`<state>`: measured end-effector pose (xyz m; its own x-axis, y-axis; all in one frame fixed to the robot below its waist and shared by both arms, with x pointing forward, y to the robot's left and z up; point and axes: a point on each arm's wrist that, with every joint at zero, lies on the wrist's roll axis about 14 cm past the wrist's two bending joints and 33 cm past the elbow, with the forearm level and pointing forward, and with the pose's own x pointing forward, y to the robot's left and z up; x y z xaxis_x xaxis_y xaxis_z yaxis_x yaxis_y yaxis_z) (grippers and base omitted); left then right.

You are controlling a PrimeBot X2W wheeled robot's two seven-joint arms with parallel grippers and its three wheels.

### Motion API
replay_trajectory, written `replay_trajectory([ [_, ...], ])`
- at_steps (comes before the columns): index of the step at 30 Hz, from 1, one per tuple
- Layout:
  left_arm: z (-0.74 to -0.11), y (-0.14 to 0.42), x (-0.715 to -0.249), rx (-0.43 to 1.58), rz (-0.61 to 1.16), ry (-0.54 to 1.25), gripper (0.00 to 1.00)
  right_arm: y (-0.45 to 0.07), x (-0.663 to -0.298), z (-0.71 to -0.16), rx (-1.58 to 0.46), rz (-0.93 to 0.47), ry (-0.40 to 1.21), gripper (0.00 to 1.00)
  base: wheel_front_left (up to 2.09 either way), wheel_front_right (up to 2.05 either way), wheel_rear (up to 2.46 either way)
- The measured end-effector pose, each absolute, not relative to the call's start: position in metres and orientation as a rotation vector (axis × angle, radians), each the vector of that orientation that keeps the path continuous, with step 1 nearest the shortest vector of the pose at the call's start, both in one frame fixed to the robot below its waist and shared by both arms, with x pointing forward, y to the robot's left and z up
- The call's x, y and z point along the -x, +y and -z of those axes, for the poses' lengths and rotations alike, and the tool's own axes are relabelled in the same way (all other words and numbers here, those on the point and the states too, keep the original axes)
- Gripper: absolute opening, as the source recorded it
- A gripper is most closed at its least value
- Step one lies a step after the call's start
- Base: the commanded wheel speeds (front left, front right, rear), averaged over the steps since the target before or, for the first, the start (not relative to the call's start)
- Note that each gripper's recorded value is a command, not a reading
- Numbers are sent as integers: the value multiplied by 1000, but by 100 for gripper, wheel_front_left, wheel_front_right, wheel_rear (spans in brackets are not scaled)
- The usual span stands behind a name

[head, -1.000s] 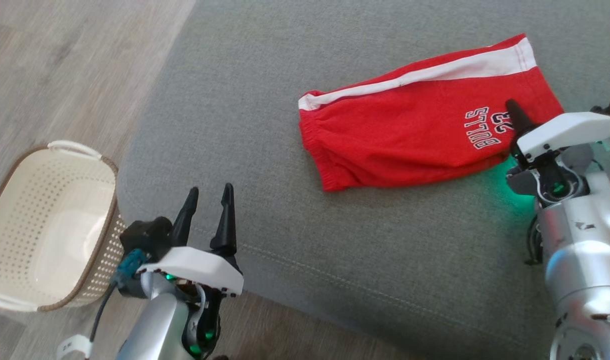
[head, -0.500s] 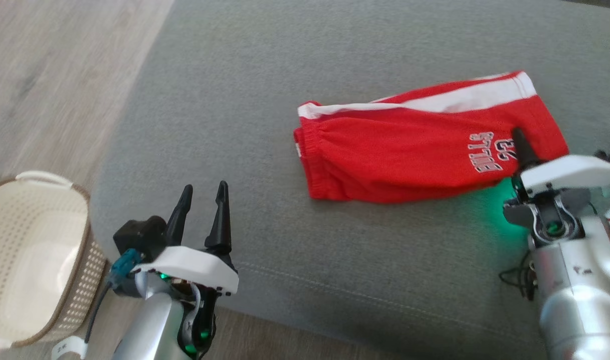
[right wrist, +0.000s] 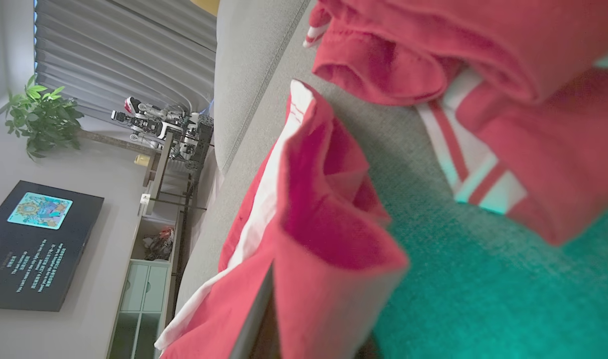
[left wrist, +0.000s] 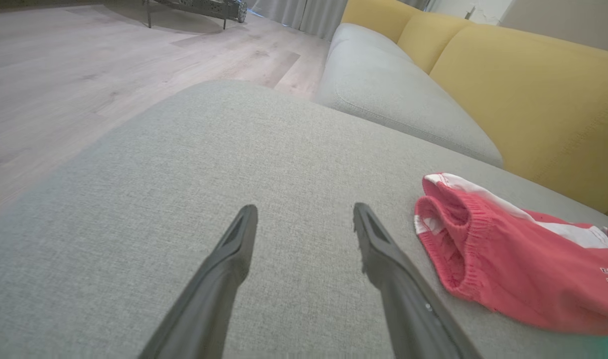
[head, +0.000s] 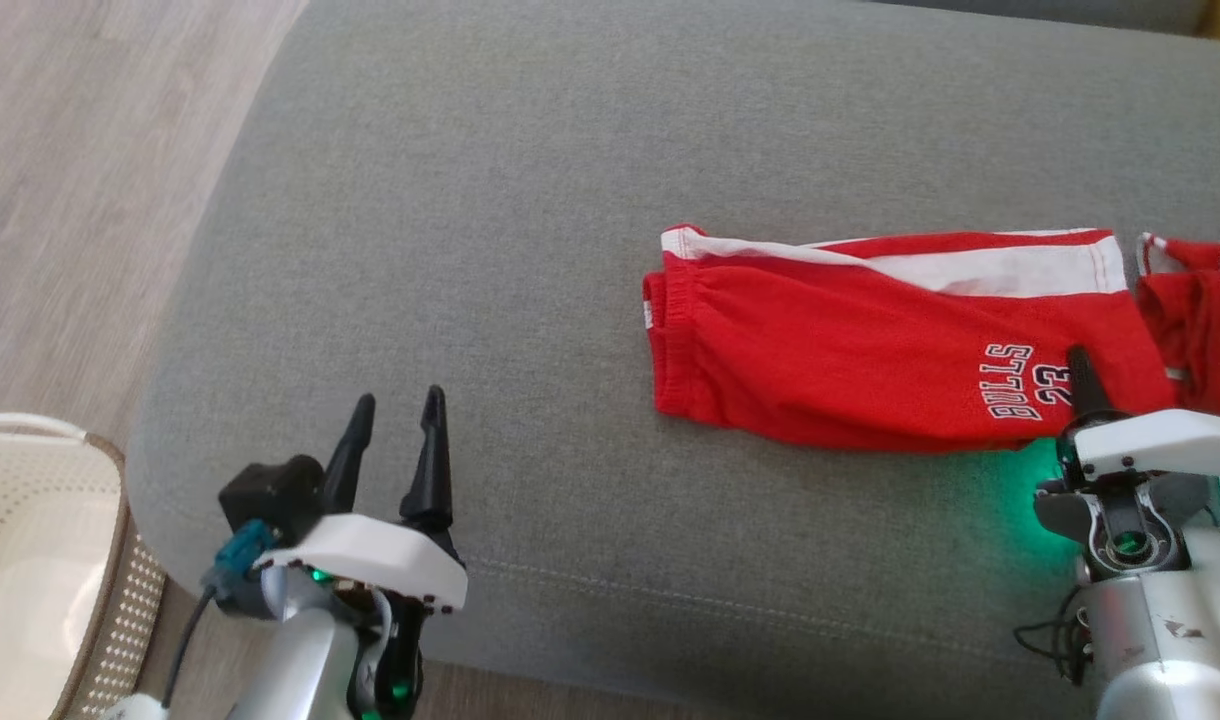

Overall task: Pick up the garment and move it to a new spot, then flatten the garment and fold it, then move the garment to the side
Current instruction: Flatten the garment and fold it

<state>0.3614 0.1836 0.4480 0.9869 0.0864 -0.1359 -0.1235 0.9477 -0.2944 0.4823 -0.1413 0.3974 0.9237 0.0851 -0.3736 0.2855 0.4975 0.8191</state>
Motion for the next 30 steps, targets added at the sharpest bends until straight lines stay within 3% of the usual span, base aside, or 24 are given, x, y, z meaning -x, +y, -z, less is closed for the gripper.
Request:
replay_trajectory([
  [4, -449, 183, -359, 303, -99, 118, 100, -129, -485, -407, -1065, 84, 384, 0, 0, 0, 0],
  [12, -457, 195, -351, 298, -129, 90, 100, -69, -498, -465, -1121, -149, 296, 0, 0, 0, 0],
  [17, -458, 207, -341, 301, -170, 80, 100, -27, -480, -479, -1145, -288, 327, 0, 0, 0, 0],
  [30, -453, 225, -318, 304, -245, 87, 100, 42, -451, -481, -1148, -475, 442, 0, 0, 0, 0],
])
